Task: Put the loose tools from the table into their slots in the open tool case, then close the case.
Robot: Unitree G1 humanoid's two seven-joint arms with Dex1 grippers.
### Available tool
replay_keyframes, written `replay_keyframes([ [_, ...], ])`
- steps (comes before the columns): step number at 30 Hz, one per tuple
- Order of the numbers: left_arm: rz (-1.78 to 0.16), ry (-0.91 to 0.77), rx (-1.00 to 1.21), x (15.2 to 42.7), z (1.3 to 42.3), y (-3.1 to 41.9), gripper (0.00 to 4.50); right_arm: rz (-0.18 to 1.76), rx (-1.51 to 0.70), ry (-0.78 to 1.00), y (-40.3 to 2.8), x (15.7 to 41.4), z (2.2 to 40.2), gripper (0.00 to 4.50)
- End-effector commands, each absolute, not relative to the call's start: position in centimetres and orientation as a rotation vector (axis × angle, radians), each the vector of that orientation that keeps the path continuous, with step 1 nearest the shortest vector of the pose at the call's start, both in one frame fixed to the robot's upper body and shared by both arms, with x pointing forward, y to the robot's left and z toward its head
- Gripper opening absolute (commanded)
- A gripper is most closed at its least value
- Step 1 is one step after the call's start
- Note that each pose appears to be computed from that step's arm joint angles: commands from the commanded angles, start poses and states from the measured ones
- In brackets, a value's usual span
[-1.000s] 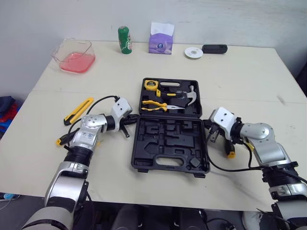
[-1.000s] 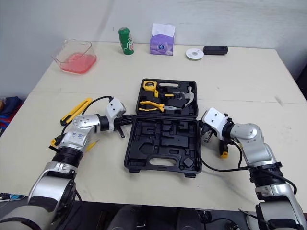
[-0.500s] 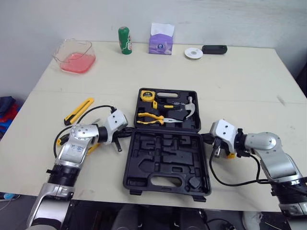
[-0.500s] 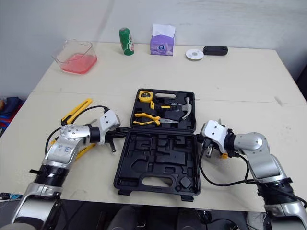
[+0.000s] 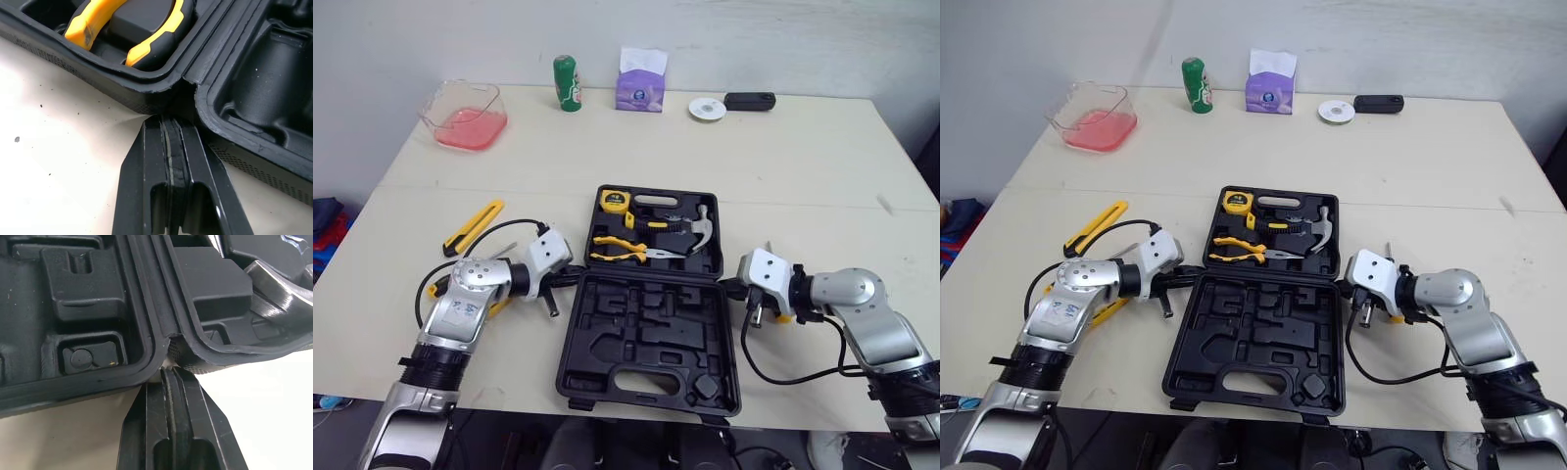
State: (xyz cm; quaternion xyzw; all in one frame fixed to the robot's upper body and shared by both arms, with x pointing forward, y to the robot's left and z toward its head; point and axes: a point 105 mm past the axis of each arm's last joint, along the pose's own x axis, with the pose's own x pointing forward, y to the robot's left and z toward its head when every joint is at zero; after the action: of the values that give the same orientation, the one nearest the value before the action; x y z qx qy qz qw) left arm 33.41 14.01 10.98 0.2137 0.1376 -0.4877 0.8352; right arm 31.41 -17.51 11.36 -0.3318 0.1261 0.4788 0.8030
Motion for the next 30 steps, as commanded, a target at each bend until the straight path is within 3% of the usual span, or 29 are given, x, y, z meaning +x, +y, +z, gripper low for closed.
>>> replay_keyframes([
  [1, -1.102, 0.288, 0.454, 32.4, 10.8, 12.9, 0.02, 1.078, -0.724, 0.257, -16.4, 31.0, 10.9, 0.00],
  [14, -1.036, 0.276, 0.541, 32.0, 13.4, 16.3, 0.02, 1.023, -0.774, 0.225, -18.2, 30.3, 13.1, 0.00],
  [22, -0.953, 0.166, 0.498, 29.9, 19.2, 21.7, 0.02, 0.847, -0.745, 0.120, -23.8, 29.2, 18.5, 0.00],
  [25, -0.893, 0.147, 0.466, 28.3, 20.2, 24.7, 0.92, 0.744, -0.733, 0.123, -27.5, 28.3, 19.7, 0.95],
  [30, -0.678, 0.099, 0.428, 26.7, 22.0, 30.8, 3.18, 0.588, -0.762, 0.117, -32.8, 26.8, 20.9, 3.42],
])
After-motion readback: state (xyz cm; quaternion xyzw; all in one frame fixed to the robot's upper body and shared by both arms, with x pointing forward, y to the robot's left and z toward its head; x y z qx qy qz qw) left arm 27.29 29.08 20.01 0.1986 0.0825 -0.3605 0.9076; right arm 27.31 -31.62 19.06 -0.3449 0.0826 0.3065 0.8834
